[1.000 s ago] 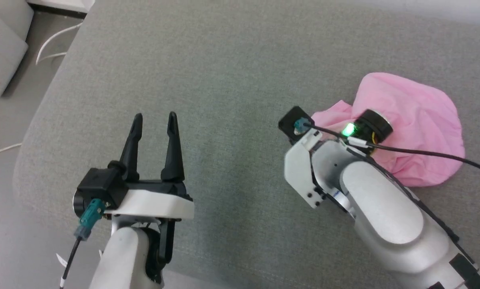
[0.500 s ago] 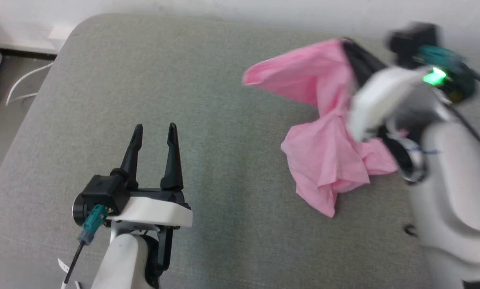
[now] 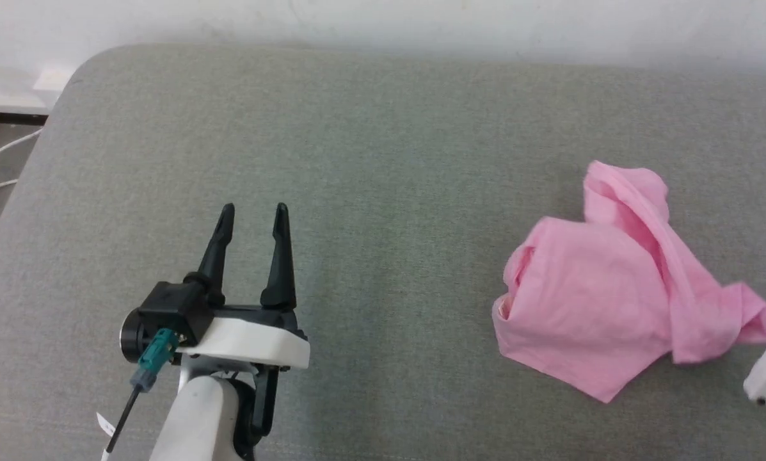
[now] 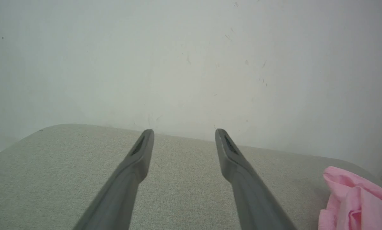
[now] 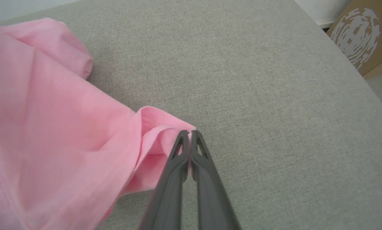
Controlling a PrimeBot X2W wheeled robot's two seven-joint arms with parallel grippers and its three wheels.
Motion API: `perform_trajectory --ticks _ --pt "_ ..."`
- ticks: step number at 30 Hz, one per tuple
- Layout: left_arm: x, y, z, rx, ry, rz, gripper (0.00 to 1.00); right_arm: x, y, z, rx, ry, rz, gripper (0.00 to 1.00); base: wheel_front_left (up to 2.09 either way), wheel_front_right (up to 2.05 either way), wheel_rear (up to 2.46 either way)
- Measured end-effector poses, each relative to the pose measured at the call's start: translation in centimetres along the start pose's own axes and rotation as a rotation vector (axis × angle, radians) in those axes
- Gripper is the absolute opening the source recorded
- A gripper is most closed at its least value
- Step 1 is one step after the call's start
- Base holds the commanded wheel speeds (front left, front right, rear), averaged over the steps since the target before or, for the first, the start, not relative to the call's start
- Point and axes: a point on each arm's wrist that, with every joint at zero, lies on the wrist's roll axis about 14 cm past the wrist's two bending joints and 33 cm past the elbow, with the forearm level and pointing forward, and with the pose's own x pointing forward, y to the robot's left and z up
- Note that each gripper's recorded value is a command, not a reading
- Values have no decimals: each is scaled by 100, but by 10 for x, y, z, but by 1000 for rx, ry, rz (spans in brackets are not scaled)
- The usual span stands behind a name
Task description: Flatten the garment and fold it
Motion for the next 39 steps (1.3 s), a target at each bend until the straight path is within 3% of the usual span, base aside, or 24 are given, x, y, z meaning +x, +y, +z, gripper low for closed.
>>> perform_trajectory --ticks 1,2,5,9,12,14,18,22,28,29,30,31,32,33,34,36,39 --pt "1 -2 -1 -2 2 -5 100 -2 -3 -7 13 8 -3 71 0 0 0" --pt "1 -4 -1 -4 3 -12 100 -4 -5 -12 22 9 -1 100 0 0 0" --pt "0 -12 -4 -10 11 -36 100 -10 -1 -12 28 -45 22 100 0 0 0" --pt "-5 -19 -5 -16 19 -58 100 -26 22 24 -12 -272 92 100 0 0 0" --pt "-5 -25 -4 -20 18 -78 100 -47 62 52 -64 -451 215 100 0 0 0" --pt "-4 -29 -5 -23 19 -88 100 -59 96 50 -86 -466 317 100 0 0 0" --pt "-2 -36 -7 -29 22 -107 100 -69 142 27 -131 -377 455 100 0 0 0" --pt "-1 -37 -11 -31 32 -111 100 -64 176 30 -206 -336 526 100 0 0 0" --pt "1 -33 -16 -35 44 -99 100 -37 201 20 -367 -191 535 100 0 0 0" --pt "2 -32 -19 -37 50 -97 100 -25 210 9 -471 -113 528 100 0 0 0" --pt "2 -32 -19 -37 50 -97 100 -25 210 9 -471 -113 528 100 0 0 0" --pt "3 -30 -21 -37 54 -92 100 -11 208 -17 -553 39 498 100 0 0 0" --pt "3 -30 -21 -37 54 -92 100 -11 208 -17 -553 39 498 100 0 0 0" --pt "4 -29 -21 -37 55 -87 100 -5 202 -32 -600 124 477 100 0 0 0" --pt "4 -26 -21 -39 55 -80 100 -1 196 -47 -640 203 455 81 0 0 0" --pt "3 -22 -23 -41 62 -65 100 3 188 -66 -693 323 430 0 0 0 0" --pt "1 -13 -25 -42 70 -38 100 7 201 -63 -720 338 453 0 0 0 0"
